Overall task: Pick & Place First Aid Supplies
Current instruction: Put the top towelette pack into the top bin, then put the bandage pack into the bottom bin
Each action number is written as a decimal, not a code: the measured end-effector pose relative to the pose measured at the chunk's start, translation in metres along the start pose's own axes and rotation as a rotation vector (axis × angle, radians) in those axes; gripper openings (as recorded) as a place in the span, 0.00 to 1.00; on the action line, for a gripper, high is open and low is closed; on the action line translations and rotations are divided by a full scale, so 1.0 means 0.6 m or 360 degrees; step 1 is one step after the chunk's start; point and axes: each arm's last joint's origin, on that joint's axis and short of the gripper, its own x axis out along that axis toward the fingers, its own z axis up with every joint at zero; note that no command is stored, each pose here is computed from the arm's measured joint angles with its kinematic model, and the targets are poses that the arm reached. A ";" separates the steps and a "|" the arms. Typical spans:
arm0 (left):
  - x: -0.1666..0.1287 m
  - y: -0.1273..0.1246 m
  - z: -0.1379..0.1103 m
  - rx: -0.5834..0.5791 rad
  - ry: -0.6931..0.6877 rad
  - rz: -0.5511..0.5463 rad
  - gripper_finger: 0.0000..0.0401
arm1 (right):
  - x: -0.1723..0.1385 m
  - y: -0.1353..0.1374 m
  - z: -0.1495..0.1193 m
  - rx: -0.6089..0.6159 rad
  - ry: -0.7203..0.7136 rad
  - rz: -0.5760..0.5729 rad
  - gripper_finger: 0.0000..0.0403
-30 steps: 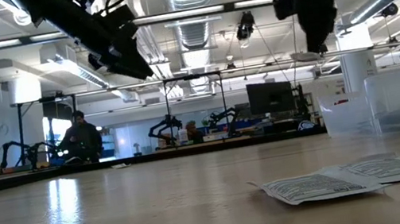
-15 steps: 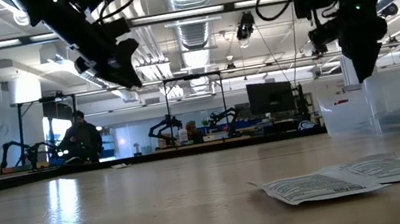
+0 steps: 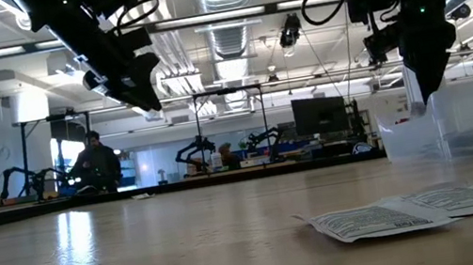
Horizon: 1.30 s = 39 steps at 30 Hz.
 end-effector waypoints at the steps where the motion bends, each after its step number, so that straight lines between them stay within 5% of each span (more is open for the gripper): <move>1: 0.000 0.000 0.000 -0.0001 0.0000 0.0000 0.45 | 0.000 0.000 0.000 0.0000 0.0000 0.0000 0.07; 10: 0.011 0.021 0.003 -0.0053 0.0023 0.0074 0.45 | -0.009 -0.002 0.005 0.0074 -0.0042 -0.0061 0.25; 16: 0.032 0.066 0.006 -0.0279 0.0079 0.0124 0.45 | -0.040 -0.003 0.017 0.0155 -0.0165 -0.0039 0.30; 27: 0.092 0.151 -0.005 -0.0657 0.0239 0.0122 0.45 | -0.061 -0.006 0.014 0.0153 -0.0274 -0.0027 0.27; 39: 0.162 0.157 0.032 -0.0565 0.0575 0.0139 0.45 | -0.057 -0.006 0.012 0.0156 -0.0268 -0.0027 0.21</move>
